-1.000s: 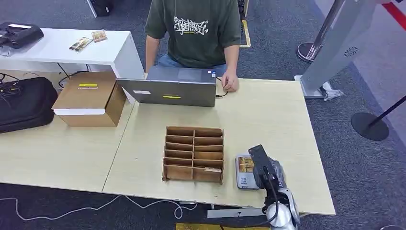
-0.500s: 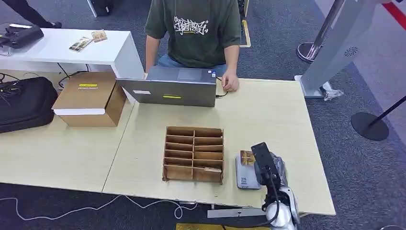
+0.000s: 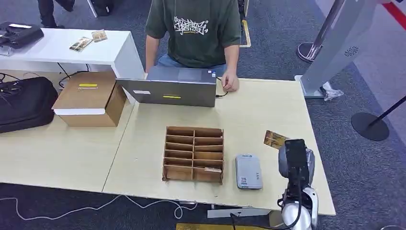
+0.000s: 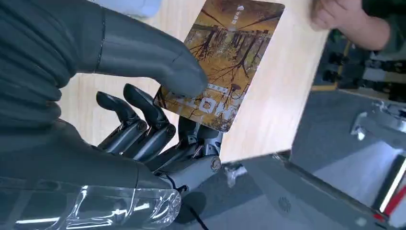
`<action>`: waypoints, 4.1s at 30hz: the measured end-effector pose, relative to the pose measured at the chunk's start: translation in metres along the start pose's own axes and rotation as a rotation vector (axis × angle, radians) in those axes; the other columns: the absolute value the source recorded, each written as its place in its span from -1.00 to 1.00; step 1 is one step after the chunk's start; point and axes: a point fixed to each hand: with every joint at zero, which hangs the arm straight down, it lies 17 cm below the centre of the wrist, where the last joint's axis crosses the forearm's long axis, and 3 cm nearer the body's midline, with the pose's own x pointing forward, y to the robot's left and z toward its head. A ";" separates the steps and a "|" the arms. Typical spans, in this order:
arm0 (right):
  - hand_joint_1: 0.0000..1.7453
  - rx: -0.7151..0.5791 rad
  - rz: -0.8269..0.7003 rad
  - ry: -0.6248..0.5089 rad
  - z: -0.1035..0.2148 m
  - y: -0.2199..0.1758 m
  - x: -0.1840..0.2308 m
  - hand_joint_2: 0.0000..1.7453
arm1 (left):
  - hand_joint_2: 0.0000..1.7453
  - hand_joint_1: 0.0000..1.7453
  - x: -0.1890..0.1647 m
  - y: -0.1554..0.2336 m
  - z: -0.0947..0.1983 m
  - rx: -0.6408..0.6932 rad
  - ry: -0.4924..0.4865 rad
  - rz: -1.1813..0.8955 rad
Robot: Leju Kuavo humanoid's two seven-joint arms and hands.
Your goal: Pass the card to the sensor for recognition and then transmit it.
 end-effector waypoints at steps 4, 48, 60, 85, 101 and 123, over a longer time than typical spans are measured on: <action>1.00 -0.046 0.001 -0.027 0.000 -0.015 0.007 1.00 | -1.00 -1.00 0.000 -0.001 0.000 0.000 0.000 0.001; 1.00 -0.715 0.968 -0.486 0.057 -0.170 0.112 1.00 | -1.00 -1.00 0.004 -0.012 -0.001 -0.011 -0.020 -0.002; 1.00 -0.612 1.074 -0.670 0.051 -0.141 0.122 1.00 | -1.00 -1.00 0.003 -0.007 -0.001 -0.008 -0.020 -0.014; 1.00 -0.730 0.889 -0.577 -0.018 -0.150 0.151 1.00 | -1.00 -1.00 -0.001 0.008 0.001 0.002 -0.008 -0.096; 1.00 -0.678 0.856 -0.664 -0.106 -0.038 0.263 1.00 | -1.00 -1.00 0.006 0.011 0.001 -0.005 0.003 -0.163; 1.00 -0.461 1.297 -0.734 -0.170 0.048 0.242 1.00 | -1.00 -1.00 0.005 0.010 0.001 -0.011 0.006 -0.192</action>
